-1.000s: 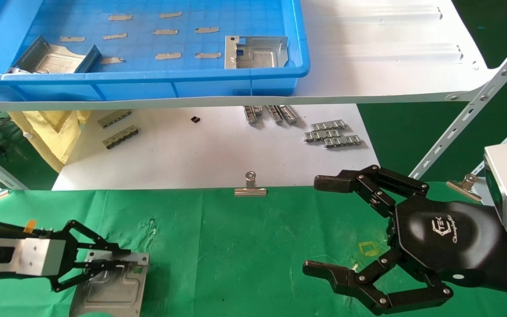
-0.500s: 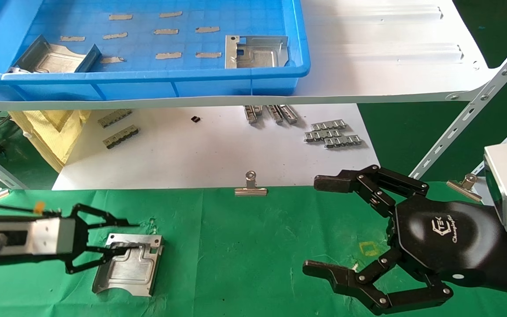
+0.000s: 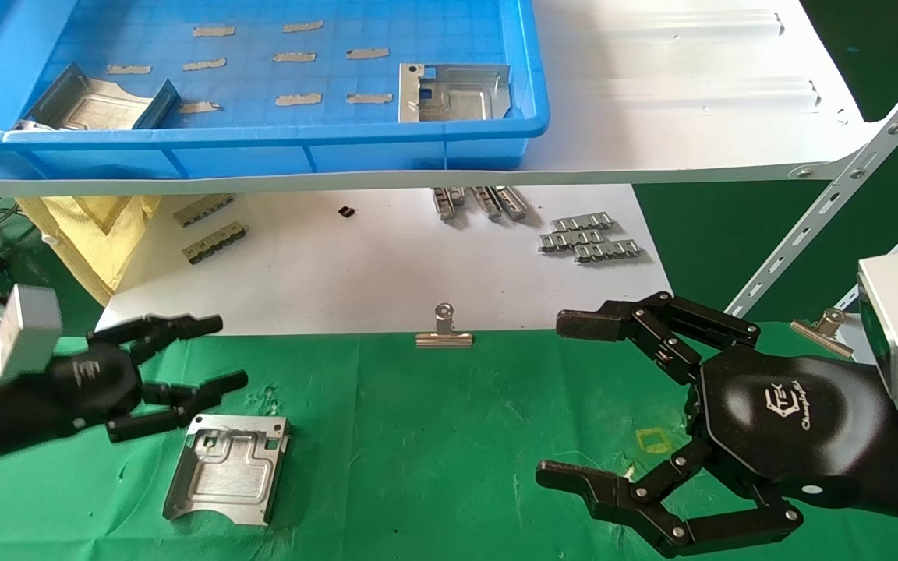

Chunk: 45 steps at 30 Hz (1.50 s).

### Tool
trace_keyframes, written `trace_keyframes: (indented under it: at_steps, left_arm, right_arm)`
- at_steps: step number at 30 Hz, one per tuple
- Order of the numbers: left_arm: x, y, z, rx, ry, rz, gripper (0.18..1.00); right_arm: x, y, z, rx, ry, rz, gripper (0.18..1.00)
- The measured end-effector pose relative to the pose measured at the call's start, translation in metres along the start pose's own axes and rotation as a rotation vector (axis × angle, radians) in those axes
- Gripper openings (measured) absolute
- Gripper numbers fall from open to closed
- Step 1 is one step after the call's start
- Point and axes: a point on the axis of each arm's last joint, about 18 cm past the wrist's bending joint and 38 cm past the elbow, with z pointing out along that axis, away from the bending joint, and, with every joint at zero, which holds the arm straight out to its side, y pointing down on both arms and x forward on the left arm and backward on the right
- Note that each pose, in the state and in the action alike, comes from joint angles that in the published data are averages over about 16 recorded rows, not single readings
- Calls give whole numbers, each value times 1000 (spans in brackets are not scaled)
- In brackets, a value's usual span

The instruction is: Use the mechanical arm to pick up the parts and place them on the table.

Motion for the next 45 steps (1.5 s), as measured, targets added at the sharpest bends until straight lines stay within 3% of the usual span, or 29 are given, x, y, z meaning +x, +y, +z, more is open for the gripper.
trace_keyframes:
  at_steps: [8,20,45]
  left_arm:
    - [4,4,1,40,-19,-80,833]
    - [12,-13,9,88,36,-76,973]
    - [51,-74,21,213,199,-78,1001]
  right_arm:
    - [0,0,0,0,0,0,1001]
    - [0,0,0,0,0,0,1001]
    - [0,0,0,0,0,0,1001]
